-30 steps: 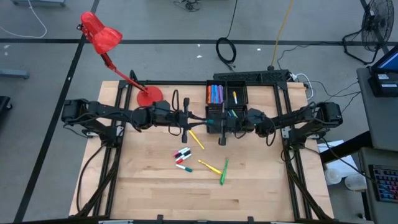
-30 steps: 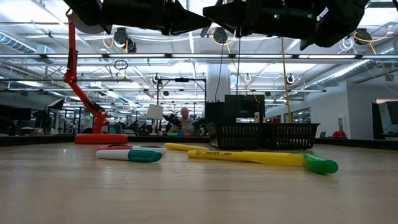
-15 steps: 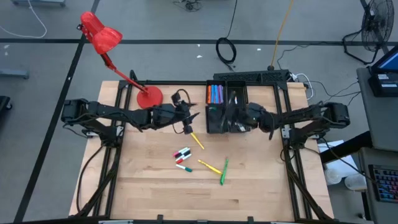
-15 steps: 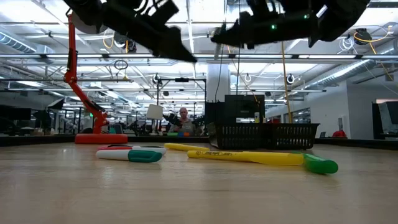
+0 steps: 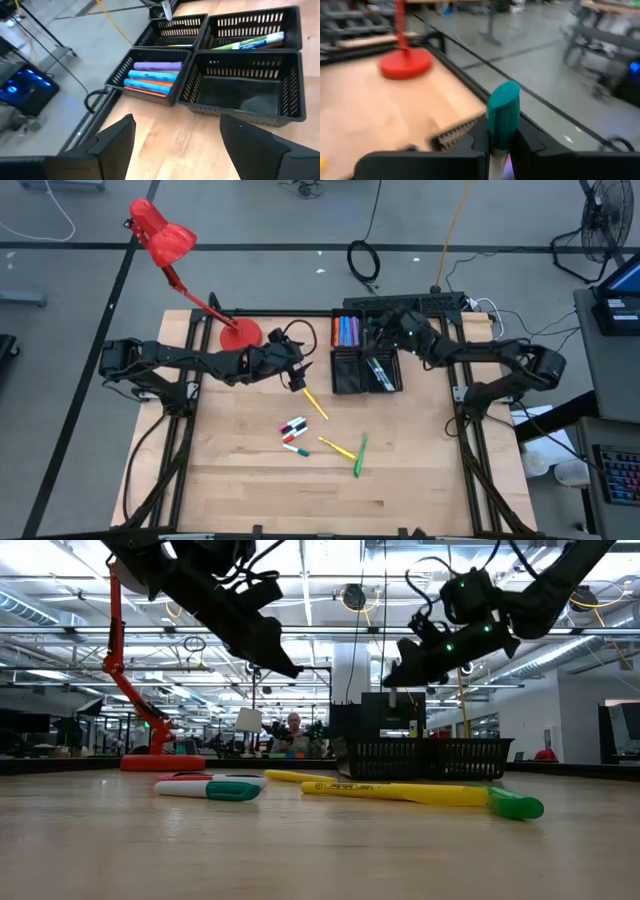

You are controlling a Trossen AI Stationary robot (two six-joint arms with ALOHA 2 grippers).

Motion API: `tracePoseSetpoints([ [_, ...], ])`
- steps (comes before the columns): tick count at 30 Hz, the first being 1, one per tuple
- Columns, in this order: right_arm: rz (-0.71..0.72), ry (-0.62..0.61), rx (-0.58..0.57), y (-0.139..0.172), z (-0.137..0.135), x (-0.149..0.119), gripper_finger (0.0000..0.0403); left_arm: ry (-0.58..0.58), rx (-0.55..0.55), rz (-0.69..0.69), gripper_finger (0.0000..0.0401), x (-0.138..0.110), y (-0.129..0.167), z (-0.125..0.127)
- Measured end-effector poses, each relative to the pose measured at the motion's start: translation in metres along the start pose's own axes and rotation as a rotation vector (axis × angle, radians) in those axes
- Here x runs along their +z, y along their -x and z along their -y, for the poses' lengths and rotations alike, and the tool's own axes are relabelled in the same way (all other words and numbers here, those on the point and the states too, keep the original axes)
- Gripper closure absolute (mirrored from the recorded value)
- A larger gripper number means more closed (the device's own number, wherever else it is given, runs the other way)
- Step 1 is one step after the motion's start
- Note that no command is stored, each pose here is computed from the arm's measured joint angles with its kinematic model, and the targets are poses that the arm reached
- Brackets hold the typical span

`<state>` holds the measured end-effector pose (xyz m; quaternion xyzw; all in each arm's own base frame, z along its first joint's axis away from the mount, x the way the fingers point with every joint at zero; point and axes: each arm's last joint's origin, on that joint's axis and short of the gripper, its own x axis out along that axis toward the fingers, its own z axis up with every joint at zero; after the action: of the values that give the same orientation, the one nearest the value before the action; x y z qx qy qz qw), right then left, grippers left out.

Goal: Pick & Place Markers
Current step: Put the green and white highlighter pen into the top right black bin

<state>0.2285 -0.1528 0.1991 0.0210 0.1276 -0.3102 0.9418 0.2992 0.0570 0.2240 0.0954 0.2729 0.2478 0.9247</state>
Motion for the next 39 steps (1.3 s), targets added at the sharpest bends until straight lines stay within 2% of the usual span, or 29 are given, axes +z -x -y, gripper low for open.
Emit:
tracePoseSetpoints([
  [8, -0.158, -0.072, -0.096, 0.002, 0.027, -0.019, 0.0373, 0.032, -0.064, -0.001, 0.0107, -0.001, -0.004, -0.007],
  [12, -0.180, -0.080, -0.111, 0.001, 0.032, -0.022, 0.0373, 0.029, -0.058, -0.011, 0.0107, -0.003, -0.004, -0.009],
  [21, -0.279, -0.087, -0.137, -0.015, 0.041, -0.050, 0.0373, 0.021, -0.058, -0.011, 0.0123, -0.003, -0.005, -0.009],
  [28, -0.303, -0.107, -0.151, -0.015, 0.045, -0.054, 0.0371, 0.018, -0.054, -0.009, 0.0139, -0.003, -0.005, -0.010],
  [35, -0.299, -0.117, -0.153, -0.015, 0.045, -0.053, 0.0289, 0.018, -0.054, -0.012, 0.0148, -0.003, -0.005, -0.010],
  [39, -0.292, -0.118, -0.152, -0.015, 0.045, -0.053, 0.0258, 0.021, -0.054, -0.012, 0.0141, -0.003, -0.005, -0.010],
])
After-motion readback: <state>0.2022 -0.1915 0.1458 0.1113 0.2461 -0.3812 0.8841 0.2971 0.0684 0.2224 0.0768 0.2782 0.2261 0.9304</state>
